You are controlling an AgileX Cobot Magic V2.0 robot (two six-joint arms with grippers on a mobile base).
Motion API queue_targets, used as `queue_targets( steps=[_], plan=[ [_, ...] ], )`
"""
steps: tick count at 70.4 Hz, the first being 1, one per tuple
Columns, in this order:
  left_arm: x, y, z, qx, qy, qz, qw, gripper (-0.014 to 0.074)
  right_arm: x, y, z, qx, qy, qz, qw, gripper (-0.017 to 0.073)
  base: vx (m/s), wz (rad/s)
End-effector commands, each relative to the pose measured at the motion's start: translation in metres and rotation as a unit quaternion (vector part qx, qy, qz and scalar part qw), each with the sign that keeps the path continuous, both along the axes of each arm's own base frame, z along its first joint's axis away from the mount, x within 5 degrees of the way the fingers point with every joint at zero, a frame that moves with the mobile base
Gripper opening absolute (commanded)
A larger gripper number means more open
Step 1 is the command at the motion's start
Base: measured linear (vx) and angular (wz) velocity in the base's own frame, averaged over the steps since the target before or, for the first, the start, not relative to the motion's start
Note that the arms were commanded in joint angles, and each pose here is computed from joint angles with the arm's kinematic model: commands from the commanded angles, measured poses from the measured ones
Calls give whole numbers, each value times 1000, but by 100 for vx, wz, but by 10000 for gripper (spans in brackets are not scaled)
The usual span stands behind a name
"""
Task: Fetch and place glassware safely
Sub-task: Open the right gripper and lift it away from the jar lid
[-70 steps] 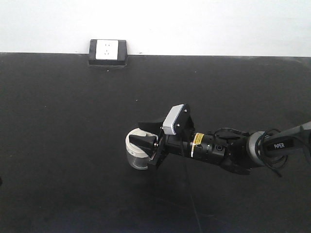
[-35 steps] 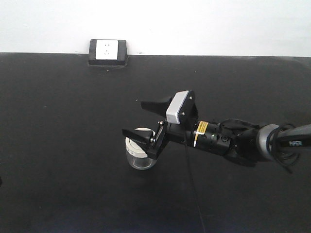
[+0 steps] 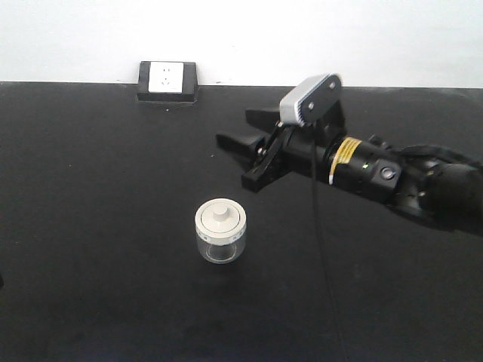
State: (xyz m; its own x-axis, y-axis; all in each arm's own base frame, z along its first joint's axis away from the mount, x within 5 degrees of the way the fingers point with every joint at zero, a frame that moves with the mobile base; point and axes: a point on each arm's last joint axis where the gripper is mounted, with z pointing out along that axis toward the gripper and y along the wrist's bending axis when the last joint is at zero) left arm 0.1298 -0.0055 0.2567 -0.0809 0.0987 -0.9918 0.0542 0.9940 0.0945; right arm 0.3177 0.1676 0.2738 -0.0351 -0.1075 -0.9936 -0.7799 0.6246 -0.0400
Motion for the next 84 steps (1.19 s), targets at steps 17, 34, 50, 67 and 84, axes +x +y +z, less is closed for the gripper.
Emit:
queue_targets(
  steps=[17,34,50,67,84],
  plan=[
    [1,0,16,-8,-50,-2,999,-7,-29,-34,74,25,-3,-128,991,-12,0,0],
    [1,0,16,-8,-50,-2,999,-7,-56,-59,105,27,-8,-207,978,-8,0,0],
    [1,0,16,-8,-50,-2,999,-7,-97,-81,97,19,-1,-241,970,-8,0,0],
    [1,0,16,-8,-50,-2,999,-7,-144,-108,82,9,4,-290,957,-5,0,0],
    [1,0,16,-8,-50,-2,999,-7,-200,-140,73,25,-22,-342,939,-5,0,0]
  ],
)
